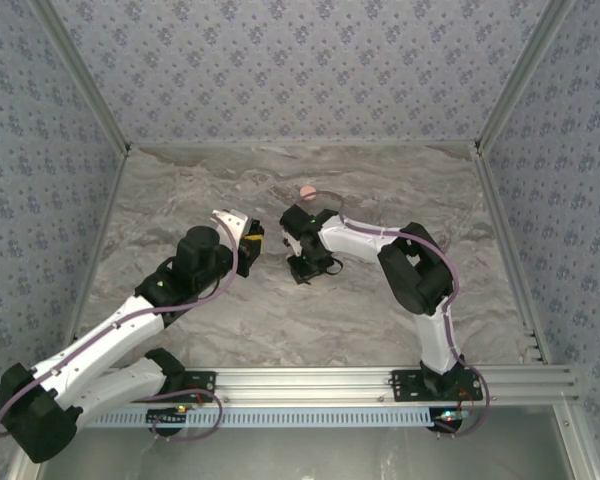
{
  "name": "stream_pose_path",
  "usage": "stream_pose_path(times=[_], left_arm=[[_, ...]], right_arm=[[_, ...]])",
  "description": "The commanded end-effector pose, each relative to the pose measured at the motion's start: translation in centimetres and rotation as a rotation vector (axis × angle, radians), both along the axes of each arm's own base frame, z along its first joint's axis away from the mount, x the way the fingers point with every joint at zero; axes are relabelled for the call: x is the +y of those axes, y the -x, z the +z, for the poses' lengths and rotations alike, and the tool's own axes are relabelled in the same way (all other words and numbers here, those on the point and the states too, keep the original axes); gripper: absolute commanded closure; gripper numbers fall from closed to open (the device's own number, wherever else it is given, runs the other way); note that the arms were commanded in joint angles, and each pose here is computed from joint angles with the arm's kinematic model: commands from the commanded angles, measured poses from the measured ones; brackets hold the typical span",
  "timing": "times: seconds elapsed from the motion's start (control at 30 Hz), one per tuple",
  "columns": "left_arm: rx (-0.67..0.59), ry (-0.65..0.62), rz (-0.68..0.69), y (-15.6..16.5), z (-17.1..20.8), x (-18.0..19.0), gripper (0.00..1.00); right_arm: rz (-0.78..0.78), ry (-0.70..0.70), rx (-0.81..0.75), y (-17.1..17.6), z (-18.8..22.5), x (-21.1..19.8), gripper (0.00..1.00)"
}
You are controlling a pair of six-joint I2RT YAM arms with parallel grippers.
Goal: Insert the wireless bluetooth earbuds into the charging case
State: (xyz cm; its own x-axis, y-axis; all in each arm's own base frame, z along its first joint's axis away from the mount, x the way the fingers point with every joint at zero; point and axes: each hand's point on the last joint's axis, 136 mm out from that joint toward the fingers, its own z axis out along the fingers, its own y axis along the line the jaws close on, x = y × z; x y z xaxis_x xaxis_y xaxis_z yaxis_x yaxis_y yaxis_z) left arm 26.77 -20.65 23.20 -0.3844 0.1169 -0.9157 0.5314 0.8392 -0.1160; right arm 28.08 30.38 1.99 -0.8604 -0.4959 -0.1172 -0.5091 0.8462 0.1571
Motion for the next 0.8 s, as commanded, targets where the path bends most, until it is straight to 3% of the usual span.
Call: stream_pose_path(times=[0.0,0.43,0.63,0.77], left_arm=[[-0.020,0.021,0.018,-0.2,0.6,0.3,0.85],[-0.017,0.026,0.011,-0.2,0.5,0.1,0.85],[-0.018,0.028,0.009,-0.1,0.5,0.1,0.86],[-0.020,0.032,0.008,-0.1,0.6,0.1,0.86]], right_arm=[[-0.105,0.101,-0.016,-1.3,-1.1,-2.8,0.75],[-0.441,0.164,-0.028,-3.0,-1.2,-8.8,0.75],[-0.465,0.170,-0.017,-2.8,-1.4,-9.3,0.74],[-0.431,0.158,-0.027,-3.1,-0.7,-9.0,0.65]])
